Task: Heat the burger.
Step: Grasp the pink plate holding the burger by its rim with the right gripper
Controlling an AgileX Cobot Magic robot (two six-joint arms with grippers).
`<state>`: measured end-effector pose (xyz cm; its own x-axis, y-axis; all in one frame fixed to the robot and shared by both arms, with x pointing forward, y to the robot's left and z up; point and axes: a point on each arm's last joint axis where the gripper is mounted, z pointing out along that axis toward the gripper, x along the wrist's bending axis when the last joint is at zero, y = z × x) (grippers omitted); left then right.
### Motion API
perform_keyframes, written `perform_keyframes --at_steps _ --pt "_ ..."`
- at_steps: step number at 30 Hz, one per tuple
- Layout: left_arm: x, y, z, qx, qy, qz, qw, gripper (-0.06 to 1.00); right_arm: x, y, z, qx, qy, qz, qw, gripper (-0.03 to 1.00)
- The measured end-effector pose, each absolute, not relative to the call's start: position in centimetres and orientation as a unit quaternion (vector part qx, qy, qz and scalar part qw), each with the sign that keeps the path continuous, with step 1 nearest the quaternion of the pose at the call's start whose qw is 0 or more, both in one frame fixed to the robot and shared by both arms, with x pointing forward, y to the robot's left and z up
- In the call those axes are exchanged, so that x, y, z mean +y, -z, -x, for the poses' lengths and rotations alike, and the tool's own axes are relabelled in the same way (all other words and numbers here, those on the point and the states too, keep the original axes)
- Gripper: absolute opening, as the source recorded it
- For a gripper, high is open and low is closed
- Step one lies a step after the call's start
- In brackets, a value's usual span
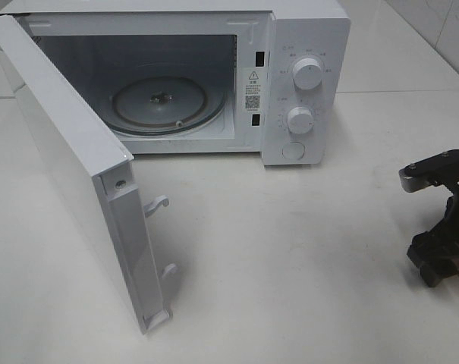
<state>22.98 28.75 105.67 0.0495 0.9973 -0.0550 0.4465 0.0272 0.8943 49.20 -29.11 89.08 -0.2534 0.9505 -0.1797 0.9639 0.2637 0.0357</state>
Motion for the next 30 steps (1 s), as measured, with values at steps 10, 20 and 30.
perform_keyframes --at_steps 10,20,30 --pt "28.75 -105.67 -22.98 0.596 -0.346 -0.605 0.398 0.98 -29.05 -88.71 -49.04 0.779 0.040 -0.621 0.075 0.71" --pt "28.75 -105.67 -22.98 0.596 -0.346 -0.605 0.398 0.98 -29.34 -88.62 -48.99 0.774 0.052 -0.626 0.079 0.21" --pt "28.75 -105.67 -22.98 0.596 -0.346 -0.605 0.398 0.98 -29.43 -89.00 -48.87 0.756 0.053 -0.647 0.083 0.17"
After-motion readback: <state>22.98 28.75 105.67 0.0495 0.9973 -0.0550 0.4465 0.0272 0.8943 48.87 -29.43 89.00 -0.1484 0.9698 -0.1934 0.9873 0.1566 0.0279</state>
